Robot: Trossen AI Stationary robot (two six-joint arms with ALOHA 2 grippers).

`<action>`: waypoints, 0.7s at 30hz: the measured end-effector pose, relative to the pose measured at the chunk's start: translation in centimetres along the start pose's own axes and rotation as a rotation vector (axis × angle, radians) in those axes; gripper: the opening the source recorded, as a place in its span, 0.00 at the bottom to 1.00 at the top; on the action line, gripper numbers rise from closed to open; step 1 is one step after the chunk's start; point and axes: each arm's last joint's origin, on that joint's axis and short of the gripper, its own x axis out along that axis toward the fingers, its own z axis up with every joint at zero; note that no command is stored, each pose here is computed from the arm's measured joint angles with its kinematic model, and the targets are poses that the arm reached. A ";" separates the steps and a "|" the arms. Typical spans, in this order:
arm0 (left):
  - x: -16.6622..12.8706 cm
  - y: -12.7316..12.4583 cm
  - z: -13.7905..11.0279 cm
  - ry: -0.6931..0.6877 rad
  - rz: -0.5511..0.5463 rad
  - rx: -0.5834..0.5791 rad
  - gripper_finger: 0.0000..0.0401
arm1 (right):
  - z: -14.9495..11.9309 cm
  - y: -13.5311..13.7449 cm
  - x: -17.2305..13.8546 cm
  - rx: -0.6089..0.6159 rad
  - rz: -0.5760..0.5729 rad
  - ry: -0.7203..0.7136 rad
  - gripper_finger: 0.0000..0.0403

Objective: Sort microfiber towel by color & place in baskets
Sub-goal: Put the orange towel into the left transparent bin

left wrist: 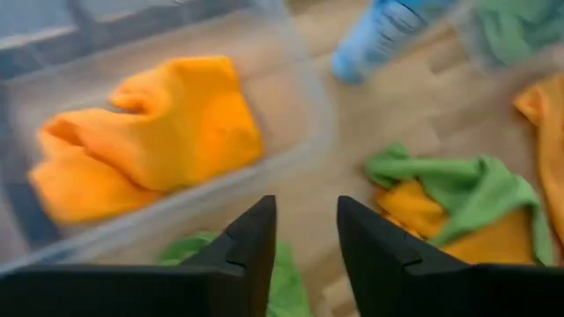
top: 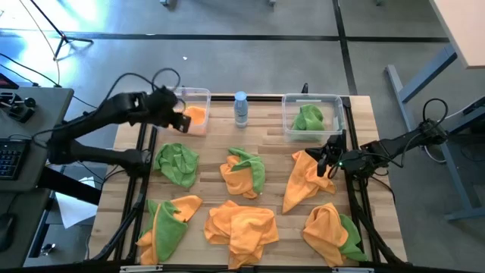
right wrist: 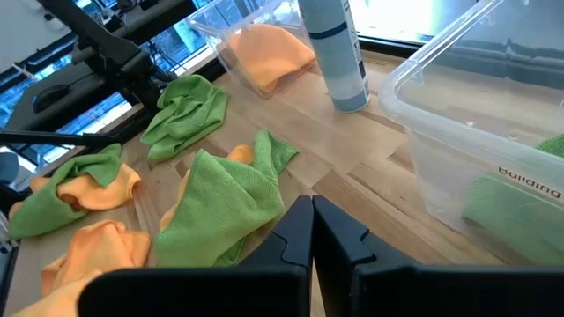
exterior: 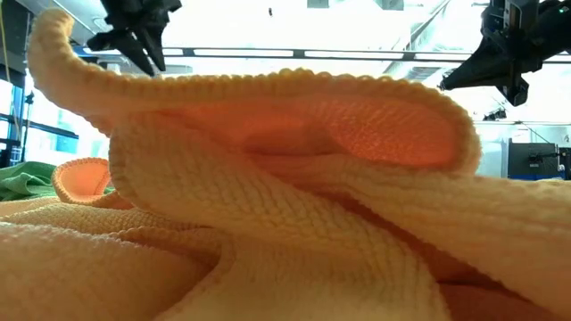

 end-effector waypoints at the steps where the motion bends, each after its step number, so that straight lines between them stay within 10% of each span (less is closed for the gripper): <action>1: 0.0 -0.7 -0.5 0.002 -0.010 0.013 0.21 | 0.0 0.0 0.0 -0.007 0.000 0.000 0.00; 6: 0.0 -4.0 -3.1 0.010 -0.043 0.093 0.02 | 0.0 0.0 0.0 -0.005 0.001 0.000 0.00; 21: 2.0 -10.6 -10.0 0.125 -0.089 0.419 0.00 | 0.0 0.0 0.0 0.001 0.009 0.004 0.00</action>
